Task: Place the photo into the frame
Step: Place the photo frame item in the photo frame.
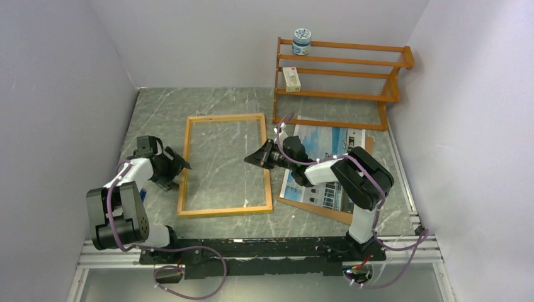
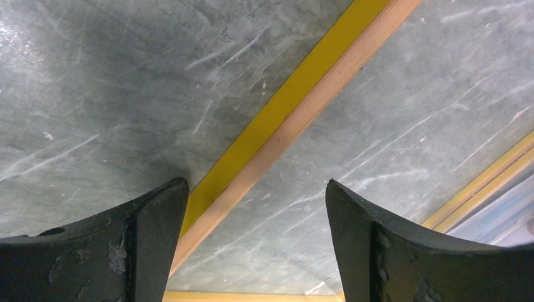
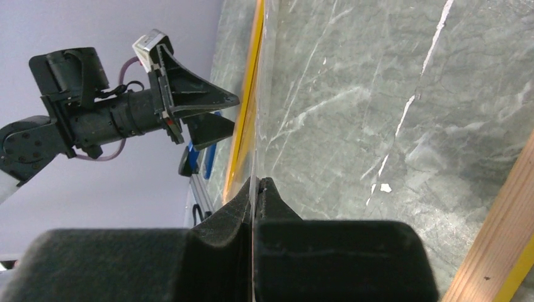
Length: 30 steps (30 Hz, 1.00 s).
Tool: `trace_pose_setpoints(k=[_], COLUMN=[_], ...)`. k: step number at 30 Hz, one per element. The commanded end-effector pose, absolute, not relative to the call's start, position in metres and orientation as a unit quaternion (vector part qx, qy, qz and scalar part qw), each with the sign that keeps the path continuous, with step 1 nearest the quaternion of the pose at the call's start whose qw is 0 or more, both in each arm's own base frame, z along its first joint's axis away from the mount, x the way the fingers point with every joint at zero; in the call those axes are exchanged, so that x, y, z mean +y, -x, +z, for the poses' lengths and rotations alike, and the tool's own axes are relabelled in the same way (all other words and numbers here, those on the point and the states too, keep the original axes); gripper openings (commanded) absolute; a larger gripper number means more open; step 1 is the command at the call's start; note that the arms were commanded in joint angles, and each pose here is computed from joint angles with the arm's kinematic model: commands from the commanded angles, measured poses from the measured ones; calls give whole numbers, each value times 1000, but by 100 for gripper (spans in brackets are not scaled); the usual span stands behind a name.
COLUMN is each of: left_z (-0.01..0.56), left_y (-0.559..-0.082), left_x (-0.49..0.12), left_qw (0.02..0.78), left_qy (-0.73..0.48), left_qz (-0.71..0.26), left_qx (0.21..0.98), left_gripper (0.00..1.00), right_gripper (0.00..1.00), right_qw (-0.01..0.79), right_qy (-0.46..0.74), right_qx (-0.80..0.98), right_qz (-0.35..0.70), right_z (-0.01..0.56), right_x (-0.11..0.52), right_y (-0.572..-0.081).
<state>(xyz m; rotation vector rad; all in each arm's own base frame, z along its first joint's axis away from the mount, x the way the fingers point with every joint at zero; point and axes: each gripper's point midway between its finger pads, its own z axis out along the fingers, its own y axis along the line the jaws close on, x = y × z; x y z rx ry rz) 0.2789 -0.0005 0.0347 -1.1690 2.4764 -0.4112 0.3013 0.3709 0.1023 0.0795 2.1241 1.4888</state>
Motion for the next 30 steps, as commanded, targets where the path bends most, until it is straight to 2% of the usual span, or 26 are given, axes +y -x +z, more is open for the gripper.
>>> trace_pose_setpoints(k=[1,15,30], left_z=[34,46,53], left_y=[-286,-288,-287], left_x=[-6,-16,-17], left_qw=[187,198,204], left_qy=[419,411,404], left_qz=[-170,-202,-208], left_qx=[872,867,867], left_gripper=[85,80,90], right_gripper=[0,0,0], right_qw=[296,283,279], right_qy=[3,-18,-18], right_qx=[747,738,762], right_qz=[595,613,584], right_z=[142,160,131], right_x=[382,390,389], right_y=[-300,-307,-319])
